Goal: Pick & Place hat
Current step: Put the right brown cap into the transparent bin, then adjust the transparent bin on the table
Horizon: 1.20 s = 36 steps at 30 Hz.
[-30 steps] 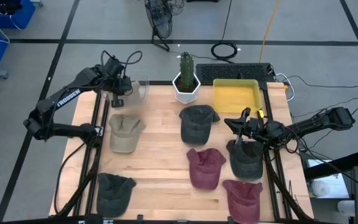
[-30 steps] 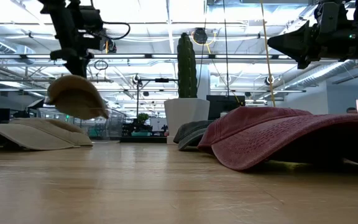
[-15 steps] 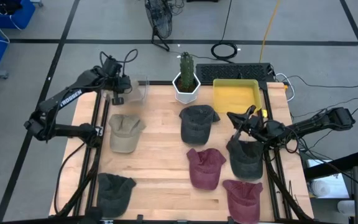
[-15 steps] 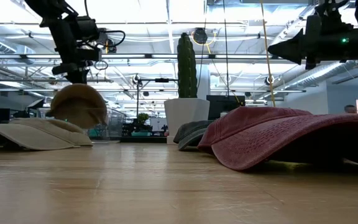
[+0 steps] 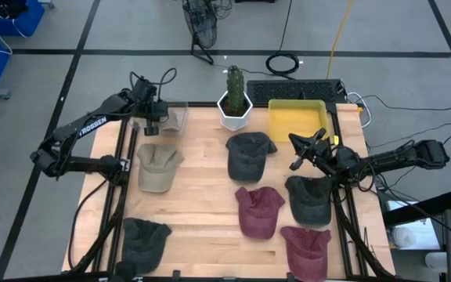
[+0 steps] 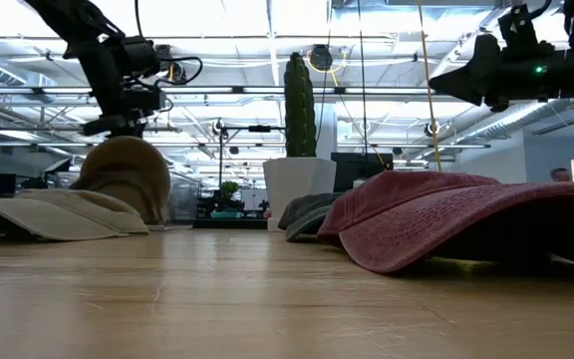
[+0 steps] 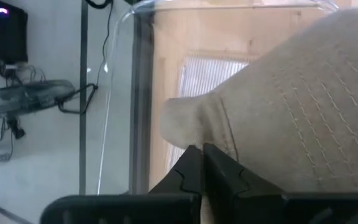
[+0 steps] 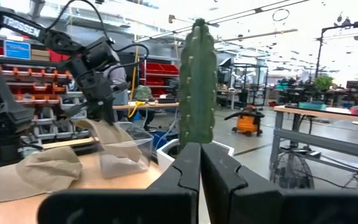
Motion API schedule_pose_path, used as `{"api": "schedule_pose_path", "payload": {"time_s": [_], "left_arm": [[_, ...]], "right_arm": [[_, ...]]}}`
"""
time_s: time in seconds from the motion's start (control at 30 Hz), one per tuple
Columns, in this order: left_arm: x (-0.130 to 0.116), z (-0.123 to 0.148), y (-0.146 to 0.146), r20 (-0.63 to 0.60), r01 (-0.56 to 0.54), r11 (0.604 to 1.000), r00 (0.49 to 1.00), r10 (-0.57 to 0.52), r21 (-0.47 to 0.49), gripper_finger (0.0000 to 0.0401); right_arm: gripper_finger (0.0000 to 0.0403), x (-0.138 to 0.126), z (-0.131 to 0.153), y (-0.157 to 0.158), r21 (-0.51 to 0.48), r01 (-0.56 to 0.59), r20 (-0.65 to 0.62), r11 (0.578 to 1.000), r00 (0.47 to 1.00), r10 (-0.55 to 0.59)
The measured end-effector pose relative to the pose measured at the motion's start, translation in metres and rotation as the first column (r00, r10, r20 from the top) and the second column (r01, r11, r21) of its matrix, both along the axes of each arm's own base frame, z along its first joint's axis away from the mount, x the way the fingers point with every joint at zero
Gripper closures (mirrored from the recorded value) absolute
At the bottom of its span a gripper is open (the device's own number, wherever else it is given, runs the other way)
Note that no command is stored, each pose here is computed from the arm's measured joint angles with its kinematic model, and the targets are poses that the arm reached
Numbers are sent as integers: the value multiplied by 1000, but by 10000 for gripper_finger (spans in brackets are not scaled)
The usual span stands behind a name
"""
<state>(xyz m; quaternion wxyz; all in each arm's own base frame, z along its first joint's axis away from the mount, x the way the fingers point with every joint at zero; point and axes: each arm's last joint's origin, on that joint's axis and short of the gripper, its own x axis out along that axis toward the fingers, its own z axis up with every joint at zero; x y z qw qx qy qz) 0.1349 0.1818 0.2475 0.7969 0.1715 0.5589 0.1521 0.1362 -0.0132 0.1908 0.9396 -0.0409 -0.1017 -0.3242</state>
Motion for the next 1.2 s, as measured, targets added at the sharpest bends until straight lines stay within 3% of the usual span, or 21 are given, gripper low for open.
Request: {"api": "schedule_pose_path", "payload": {"time_s": [0.13,0.33,0.47,0.7,0.83,0.97,1.2], "left_arm": [[4,3,2,47,-15,1000,999,13,26,375],[11,8,5,165,-6,999,986,-2,51,394],[12,9,5,175,-6,999,985,-4,54,377],[11,9,7,195,-133,991,973,125,28,369],[8,9,8,179,-254,966,954,242,45,366],[5,6,6,139,-310,950,943,303,28,334],[3,5,4,96,-362,930,930,356,55,243]], "right_arm": [[399,0,0,-2,1,11,1,1000,1000,-11],[399,0,0,-2,15,8,11,1000,1000,-8],[399,0,0,-2,18,7,13,1000,1000,-7],[399,0,0,-2,18,6,13,1000,1000,-6],[399,0,0,-2,18,6,13,1000,1000,-6],[399,0,0,-2,18,6,13,1000,1000,-6],[399,0,0,-2,18,6,13,1000,1000,-6]]}}
